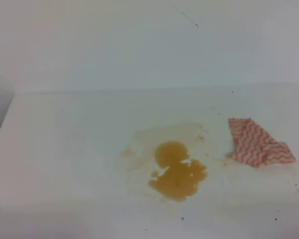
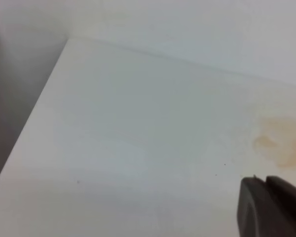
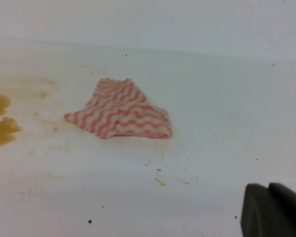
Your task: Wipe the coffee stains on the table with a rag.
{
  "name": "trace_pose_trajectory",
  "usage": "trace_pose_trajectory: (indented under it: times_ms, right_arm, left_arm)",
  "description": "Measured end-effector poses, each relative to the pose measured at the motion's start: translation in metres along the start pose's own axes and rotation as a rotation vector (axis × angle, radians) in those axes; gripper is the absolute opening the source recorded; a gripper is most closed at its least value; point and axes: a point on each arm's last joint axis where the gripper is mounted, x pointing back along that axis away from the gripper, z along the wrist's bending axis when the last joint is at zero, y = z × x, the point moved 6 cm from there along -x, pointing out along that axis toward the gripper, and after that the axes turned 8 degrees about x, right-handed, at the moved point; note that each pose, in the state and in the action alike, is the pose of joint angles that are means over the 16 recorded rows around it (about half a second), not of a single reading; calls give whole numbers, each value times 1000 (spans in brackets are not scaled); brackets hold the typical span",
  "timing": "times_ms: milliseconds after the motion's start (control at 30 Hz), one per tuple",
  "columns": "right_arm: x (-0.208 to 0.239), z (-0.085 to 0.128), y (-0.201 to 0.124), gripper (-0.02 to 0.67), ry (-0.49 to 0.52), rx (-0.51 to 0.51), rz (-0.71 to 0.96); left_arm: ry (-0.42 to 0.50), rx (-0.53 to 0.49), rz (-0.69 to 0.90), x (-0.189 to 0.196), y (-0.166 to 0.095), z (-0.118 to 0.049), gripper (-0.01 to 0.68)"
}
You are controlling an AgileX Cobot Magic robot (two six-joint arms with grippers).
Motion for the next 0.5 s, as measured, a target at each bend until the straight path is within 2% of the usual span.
trace_pose_trajectory:
  times_ms: [233, 500]
  right_arm:
    - [0, 0, 0, -3, -2, 8, 0]
    - [0, -3, -1, -3, -23, 103, 7]
  left_arm:
    - [0, 0, -1, 0, 0, 0, 0]
    - [-1, 0, -3, 0, 0, 0, 0]
